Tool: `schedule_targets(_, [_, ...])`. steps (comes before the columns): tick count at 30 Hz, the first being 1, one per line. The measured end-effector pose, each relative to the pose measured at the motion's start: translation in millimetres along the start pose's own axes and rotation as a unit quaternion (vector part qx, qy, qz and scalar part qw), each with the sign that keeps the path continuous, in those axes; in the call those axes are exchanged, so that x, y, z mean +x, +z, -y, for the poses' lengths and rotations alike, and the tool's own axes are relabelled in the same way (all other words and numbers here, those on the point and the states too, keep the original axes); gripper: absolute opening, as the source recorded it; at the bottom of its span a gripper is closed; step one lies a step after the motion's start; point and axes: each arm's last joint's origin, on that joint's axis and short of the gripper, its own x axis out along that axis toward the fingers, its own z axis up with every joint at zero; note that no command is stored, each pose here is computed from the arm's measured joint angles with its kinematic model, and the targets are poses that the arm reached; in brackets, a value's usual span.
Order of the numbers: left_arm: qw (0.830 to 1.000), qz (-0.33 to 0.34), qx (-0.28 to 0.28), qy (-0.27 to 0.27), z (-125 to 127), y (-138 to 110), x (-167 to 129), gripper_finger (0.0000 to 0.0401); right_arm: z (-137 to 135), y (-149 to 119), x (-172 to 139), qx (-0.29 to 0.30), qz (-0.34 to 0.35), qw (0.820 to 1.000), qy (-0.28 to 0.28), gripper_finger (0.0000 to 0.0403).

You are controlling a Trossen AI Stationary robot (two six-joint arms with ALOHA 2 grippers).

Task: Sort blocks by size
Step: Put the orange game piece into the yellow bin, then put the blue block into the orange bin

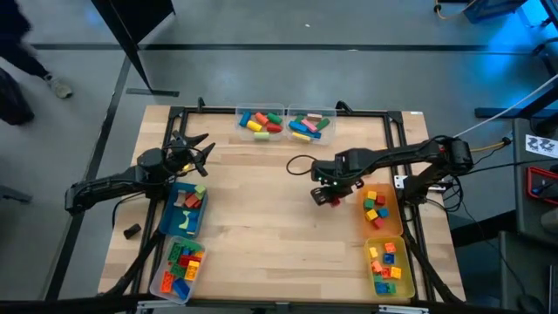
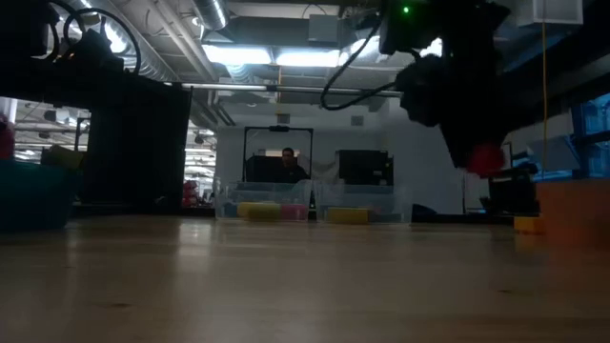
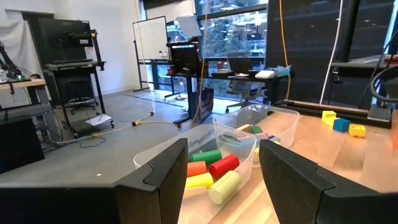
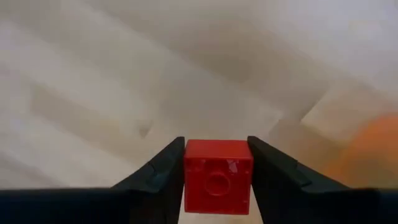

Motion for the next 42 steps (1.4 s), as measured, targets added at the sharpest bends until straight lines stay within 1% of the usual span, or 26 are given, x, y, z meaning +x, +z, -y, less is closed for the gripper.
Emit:
schedule_targets(3, [1.000, 0.000, 0.000, 0.000, 0, 0, 0, 0.0184, -3, -3, -4, 0.000, -0.039, 0.999, 0.019, 0.0149])
schedule_targets(6, [1.000, 0.000, 0.000, 0.000, 0, 0, 0, 0.0184, -1, -6, -5, 0.006, -0.087, 0.996, 0.025, 0.0160])
schedule_targets(9, [1.000, 0.000, 0.000, 0.000, 0, 0, 0, 0.0184, 1, -10, -6, 0.024, -0.137, 0.990, 0.028, 0.0171])
schedule_targets(13, [1.000, 0.000, 0.000, 0.000, 0, 0, 0, 0.0184, -1, -21, -5, 0.021, -0.183, 0.983, 0.027, 0.0168])
schedule_targets(20, [1.000, 0.000, 0.000, 0.000, 0, 0, 0, 0.0184, -11, -56, 1, -0.024, -0.217, 0.976, 0.006, 0.0153])
schedule_targets(24, [1.000, 0.000, 0.000, 0.000, 0, 0, 0, 0.0184, -13, -85, 6, -0.035, -0.234, 0.971, -0.037, 0.0164])
schedule_targets(30, [1.000, 0.000, 0.000, 0.000, 0, 0, 0, 0.0184, -10, -131, 11, -0.050, -0.233, 0.965, -0.112, 0.0174])
schedule_targets(35, [1.000, 0.000, 0.000, 0.000, 0, 0, 0, 0.0184, -4, -163, 15, -0.072, -0.191, 0.966, -0.158, 0.0176])
schedule_targets(39, [1.000, 0.000, 0.000, 0.000, 0, 0, 0, 0.0184, 0, -179, 17, -0.078, -0.148, 0.970, -0.176, 0.0176])
schedule_targets(42, [1.000, 0.000, 0.000, 0.000, 0, 0, 0, 0.0184, 0, -180, 17, -0.061, -0.127, 0.974, -0.179, 0.0177])
